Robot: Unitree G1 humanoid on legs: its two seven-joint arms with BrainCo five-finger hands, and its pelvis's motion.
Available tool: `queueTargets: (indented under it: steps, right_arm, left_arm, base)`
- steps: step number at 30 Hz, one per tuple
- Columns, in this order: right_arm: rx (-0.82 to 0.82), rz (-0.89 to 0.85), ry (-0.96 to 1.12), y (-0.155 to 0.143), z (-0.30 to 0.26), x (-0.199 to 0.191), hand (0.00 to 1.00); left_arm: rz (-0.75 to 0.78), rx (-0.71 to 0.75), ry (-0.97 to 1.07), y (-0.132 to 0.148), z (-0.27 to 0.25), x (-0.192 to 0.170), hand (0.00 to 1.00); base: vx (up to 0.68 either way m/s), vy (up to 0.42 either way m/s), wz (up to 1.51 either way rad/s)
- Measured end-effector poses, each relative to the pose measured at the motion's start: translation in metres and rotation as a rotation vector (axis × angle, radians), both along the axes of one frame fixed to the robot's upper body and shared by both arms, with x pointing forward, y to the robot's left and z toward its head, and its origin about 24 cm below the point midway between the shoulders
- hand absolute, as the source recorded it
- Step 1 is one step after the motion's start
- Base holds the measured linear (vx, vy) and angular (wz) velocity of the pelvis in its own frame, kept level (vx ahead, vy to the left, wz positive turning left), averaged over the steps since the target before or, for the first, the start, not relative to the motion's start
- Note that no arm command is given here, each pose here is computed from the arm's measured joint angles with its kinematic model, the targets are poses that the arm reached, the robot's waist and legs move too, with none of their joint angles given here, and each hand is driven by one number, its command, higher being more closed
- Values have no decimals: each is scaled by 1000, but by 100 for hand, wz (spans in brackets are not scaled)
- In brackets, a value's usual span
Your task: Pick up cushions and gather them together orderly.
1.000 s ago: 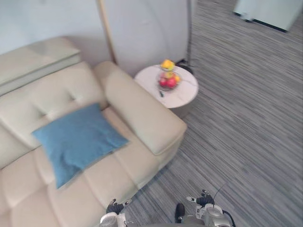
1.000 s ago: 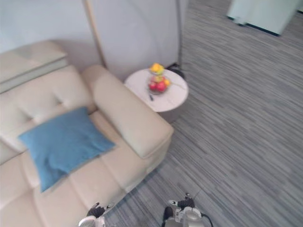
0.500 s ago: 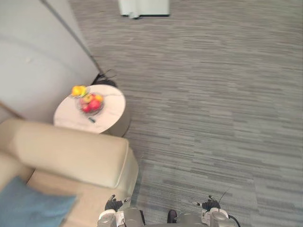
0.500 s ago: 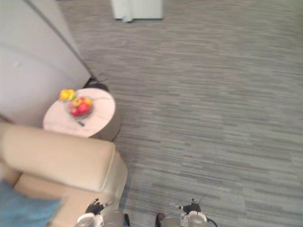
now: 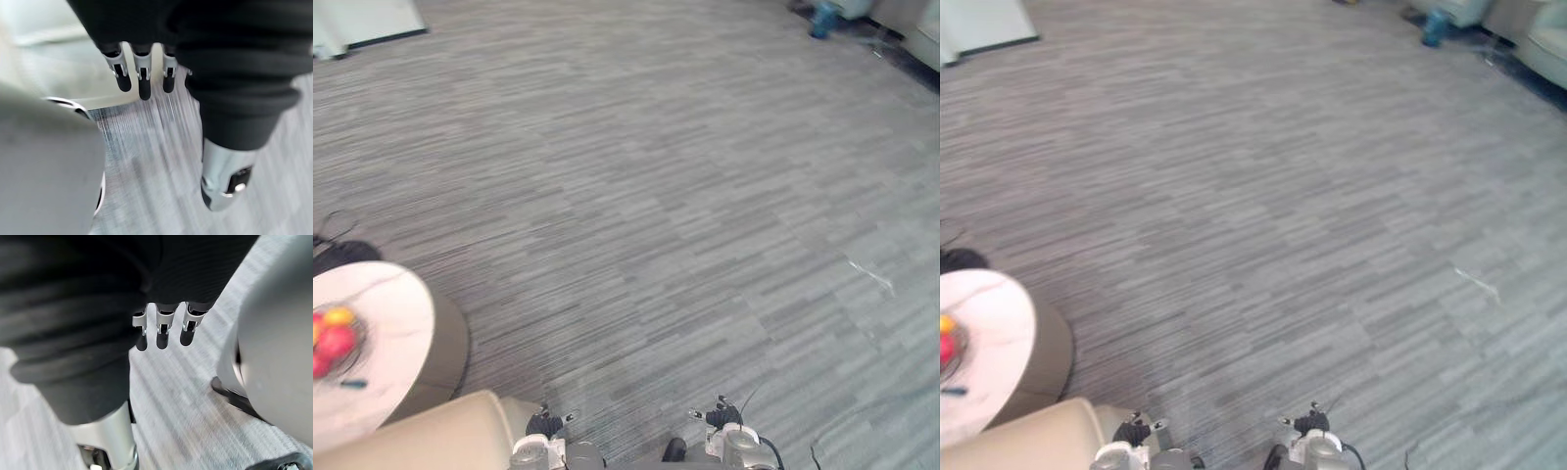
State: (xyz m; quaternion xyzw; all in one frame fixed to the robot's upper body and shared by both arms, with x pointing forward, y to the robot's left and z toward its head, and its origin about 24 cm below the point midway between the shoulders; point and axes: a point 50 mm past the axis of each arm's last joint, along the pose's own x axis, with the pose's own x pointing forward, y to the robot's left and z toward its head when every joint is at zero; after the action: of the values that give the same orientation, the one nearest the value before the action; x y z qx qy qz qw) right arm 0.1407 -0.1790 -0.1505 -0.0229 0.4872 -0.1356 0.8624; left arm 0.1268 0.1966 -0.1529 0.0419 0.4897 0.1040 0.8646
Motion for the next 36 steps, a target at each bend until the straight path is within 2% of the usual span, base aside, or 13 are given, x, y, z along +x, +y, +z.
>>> queueTargets:
  steps: [2,5,7,13,14,18,22,25,31,33,36]
  right_arm:
    - [-56,-23,23,-24,0,-7,0]
    - [-88,-60,58,-39,-2,-19,0]
    - [-90,-87,44,-40,0,-15,0]
    - [-70,-123,40,-36,0,-13,0]
    - [-49,-117,42,-28,-2,-13,0]
    - [-37,-160,40,-29,-2,-15,0]
    - [-30,-158,27,-26,-2,-18,0]
    - [-36,-148,-20,-27,3,-10,0]
    - [-46,-73,-57,-25,8,9,0]
    - [-86,-72,-48,-40,10,9,0]
    - [-86,-104,-44,-45,11,9,0]
  left_arm:
    - [-20,-25,9,-12,-2,0,0]
    - [-23,-36,-4,-16,-1,4,0]
    - [-3,-50,6,-18,-3,-2,0]
    - [36,-35,-78,-13,6,9,0]
    - [46,-21,-73,-8,6,8,0]
    - [93,-15,-96,1,8,9,0]
    - [68,-18,-71,-3,6,7,0]
    - [46,-22,-44,-9,3,2,0]
    - [-25,19,-22,-1,3,3,0]
    - [-42,-8,3,-14,-1,1,0]
    - [-6,-30,-25,-20,1,11,0]
  base:
    - [311,-156,-100]
    - [256,-129,-101]
    - [255,61,-140]
    - [319,277,-160]
    - [377,172,-72]
    - [464,123,-46]
    - [520,111,-22]
    - [453,-9,-19]
    - [541,-151,-7]
    - [639,-255,12]
    - [676,-266,18]
